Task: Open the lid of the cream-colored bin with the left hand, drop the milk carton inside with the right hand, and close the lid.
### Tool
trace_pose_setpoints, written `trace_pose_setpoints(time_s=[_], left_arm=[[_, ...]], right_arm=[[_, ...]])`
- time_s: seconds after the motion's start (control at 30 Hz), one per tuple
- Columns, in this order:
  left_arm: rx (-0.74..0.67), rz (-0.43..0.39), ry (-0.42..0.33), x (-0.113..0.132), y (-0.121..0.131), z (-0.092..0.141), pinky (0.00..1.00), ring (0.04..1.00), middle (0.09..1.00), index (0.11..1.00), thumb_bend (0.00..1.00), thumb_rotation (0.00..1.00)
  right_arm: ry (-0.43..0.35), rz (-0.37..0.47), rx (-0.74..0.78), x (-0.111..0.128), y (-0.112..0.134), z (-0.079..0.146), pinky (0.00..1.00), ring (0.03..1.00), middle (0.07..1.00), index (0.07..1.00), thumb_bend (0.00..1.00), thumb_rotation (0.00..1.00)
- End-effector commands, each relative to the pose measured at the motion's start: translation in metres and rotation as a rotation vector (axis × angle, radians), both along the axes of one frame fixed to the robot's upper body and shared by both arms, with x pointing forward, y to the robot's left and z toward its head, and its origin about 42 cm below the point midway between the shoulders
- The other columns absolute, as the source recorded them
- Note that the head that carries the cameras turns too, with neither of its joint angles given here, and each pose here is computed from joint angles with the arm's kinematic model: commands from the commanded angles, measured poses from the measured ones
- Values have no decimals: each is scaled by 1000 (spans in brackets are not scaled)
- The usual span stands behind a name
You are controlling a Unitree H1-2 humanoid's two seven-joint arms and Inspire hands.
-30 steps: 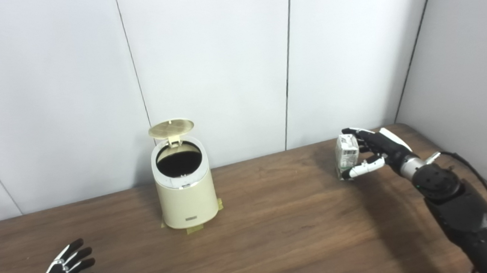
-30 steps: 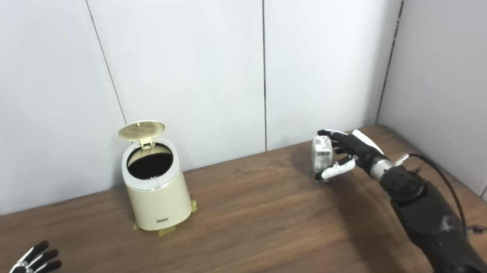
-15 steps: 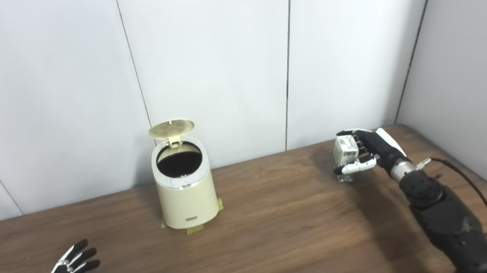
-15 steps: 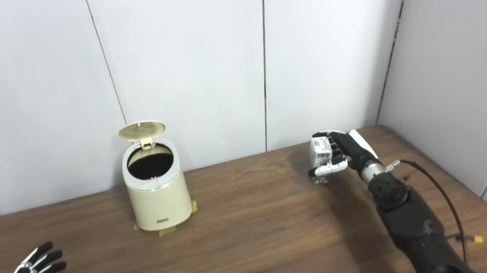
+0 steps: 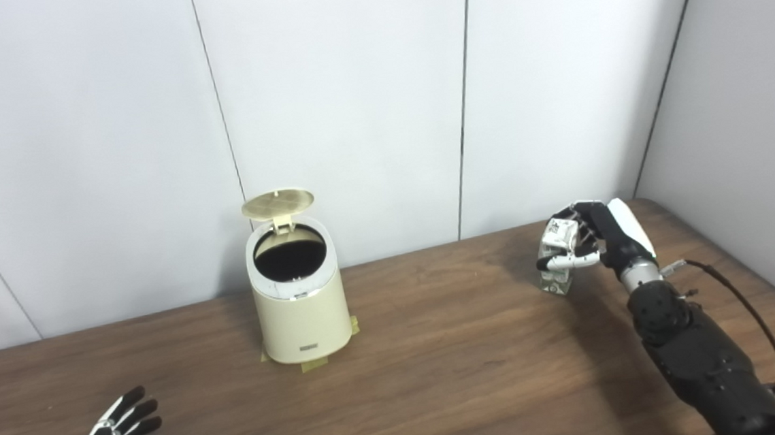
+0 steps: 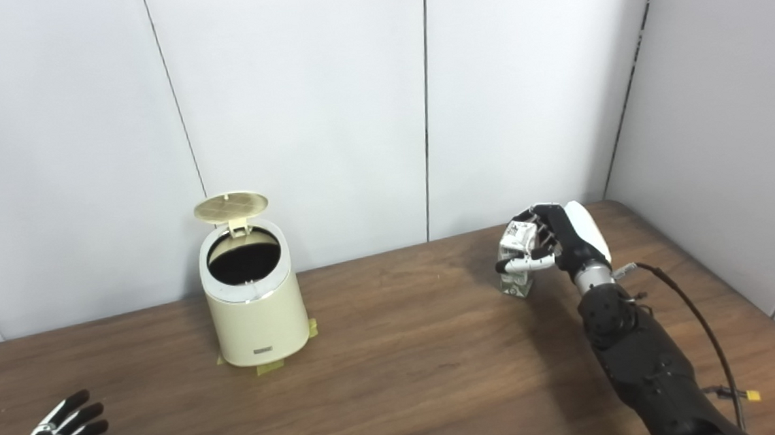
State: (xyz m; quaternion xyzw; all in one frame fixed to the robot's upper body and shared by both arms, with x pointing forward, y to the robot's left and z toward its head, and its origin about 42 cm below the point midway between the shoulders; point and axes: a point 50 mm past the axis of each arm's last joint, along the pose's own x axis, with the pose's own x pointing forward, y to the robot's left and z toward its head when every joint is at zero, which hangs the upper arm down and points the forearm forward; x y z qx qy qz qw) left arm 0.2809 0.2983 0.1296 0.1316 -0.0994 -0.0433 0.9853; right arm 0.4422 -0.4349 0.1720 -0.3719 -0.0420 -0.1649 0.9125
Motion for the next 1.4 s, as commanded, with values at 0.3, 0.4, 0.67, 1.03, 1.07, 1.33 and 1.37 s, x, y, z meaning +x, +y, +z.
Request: trace_pose_setpoints(time_s=[0.3, 0.4, 0.67, 1.03, 1.07, 1.33, 1.37], left_arm=[[26, -19, -60, 6, -4, 19, 699, 794, 843, 895, 544, 0], [26, -22, -58, 7, -5, 18, 705, 799, 847, 896, 549, 0], [38, -12, -34, 7, -11, 16, 700, 798, 843, 885, 587, 0], [34, -8, -21, 9, -25, 7, 682, 777, 823, 866, 641, 10], [32, -9, -19, 9, -26, 7, 670, 771, 821, 864, 643, 12], [23, -25, -19, 12, -41, -2, 670, 773, 825, 865, 662, 96], [18, -26, -18, 12, -42, -2, 669, 772, 824, 865, 664, 100]], right_arm=[[-271, 128, -173, 9, 32, 72, 329, 382, 429, 522, 523, 0], [-296, 163, -214, 6, 58, 90, 343, 398, 440, 521, 524, 0], [-392, 295, -274, -1, 119, 126, 332, 385, 440, 516, 525, 0], [-527, 542, -267, 3, 180, 153, 352, 394, 461, 506, 526, 0], [-534, 558, -262, 2, 189, 157, 348, 390, 459, 506, 526, 0], [-579, 641, -192, 0, 239, 173, 318, 369, 451, 505, 525, 0], [-581, 644, -181, 1, 244, 173, 324, 379, 458, 499, 526, 0]])
